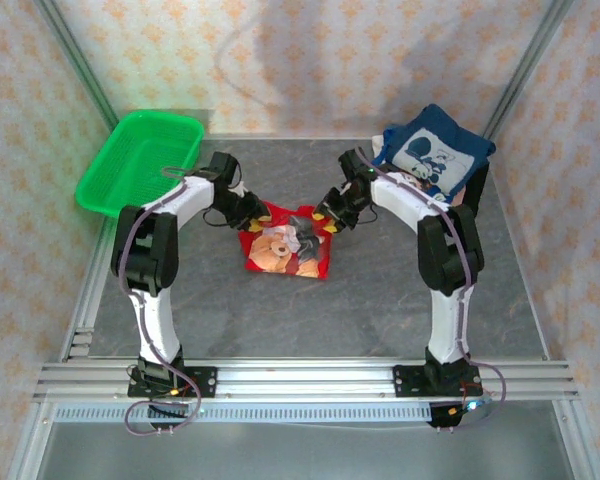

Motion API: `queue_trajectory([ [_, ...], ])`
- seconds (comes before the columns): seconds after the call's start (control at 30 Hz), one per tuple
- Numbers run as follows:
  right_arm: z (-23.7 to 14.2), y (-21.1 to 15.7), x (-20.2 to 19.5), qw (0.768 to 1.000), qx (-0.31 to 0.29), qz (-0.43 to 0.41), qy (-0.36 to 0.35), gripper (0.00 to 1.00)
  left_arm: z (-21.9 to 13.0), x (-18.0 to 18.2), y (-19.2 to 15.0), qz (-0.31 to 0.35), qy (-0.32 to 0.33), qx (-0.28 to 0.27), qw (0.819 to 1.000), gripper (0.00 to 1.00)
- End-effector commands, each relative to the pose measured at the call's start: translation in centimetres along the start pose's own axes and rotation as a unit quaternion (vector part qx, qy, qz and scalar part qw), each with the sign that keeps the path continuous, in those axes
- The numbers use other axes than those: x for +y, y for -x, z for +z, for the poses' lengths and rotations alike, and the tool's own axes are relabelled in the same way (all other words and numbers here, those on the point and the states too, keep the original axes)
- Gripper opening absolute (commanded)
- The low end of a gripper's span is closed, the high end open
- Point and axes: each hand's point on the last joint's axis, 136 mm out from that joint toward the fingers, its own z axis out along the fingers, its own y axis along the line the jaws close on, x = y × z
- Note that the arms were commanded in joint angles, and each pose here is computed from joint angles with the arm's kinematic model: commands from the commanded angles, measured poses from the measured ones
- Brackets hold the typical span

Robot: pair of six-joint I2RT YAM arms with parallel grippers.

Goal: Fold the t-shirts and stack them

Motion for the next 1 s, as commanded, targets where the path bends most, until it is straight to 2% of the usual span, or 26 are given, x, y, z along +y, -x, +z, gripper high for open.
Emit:
queue_trajectory([
  [0.0, -1.6, 4.3, 2.2, 0.996, -0.074, 0.014, 0.047, 0.49, -2.1, -3.0, 2.6, 0.019, -0.038, -0.038, 0.998, 0.48],
  [0.07, -3.1, 4.8, 3.8, 0.992, -0.099, -0.002, 0.072, 0.54, -3.7, -3.8, 3.6, 0.02, -0.046, -0.058, 0.997, 0.55],
  [0.2, -6.8, 3.6, 4.1, 0.987, -0.137, -0.039, 0.076, 0.55, -8.3, -4.3, 4.5, 0.037, -0.03, -0.107, 0.993, 0.62],
  [0.33, -8.1, 0.0, 2.2, 0.987, -0.127, -0.058, 0.077, 0.55, -11.8, -4.3, 2.3, 0.074, -0.007, -0.13, 0.989, 0.64],
  [0.4, -7.5, -2.0, 0.9, 0.988, -0.111, -0.069, 0.08, 0.6, -12.5, -4.0, 1.0, 0.082, -0.01, -0.133, 0.988, 0.65],
  [0.53, -5.6, -4.4, -1.9, 0.987, -0.107, -0.108, 0.042, 0.76, -11.2, -2.9, -1.3, 0.089, -0.029, -0.112, 0.989, 0.65],
  [0.67, -3.5, -4.3, -3.7, 0.984, -0.112, -0.142, -0.001, 0.79, -10.8, -1.4, -2.3, 0.1, -0.025, -0.12, 0.987, 0.68],
  [0.73, -2.4, -3.8, -4.2, 0.982, -0.11, -0.152, -0.018, 0.8, -11.8, -0.9, -2.3, 0.126, -0.01, -0.146, 0.981, 0.68],
  [0.87, -0.4, -2.7, -4.3, 0.98, -0.11, -0.165, -0.03, 0.81, -14.6, -2.1, -2.4, 0.152, -0.023, -0.2, 0.968, 0.7],
  [0.97, 0.8, -1.8, -3.6, 0.979, -0.109, -0.17, -0.028, 0.82, -16.3, -2.9, -2.8, 0.167, -0.028, -0.217, 0.961, 0.7],
])
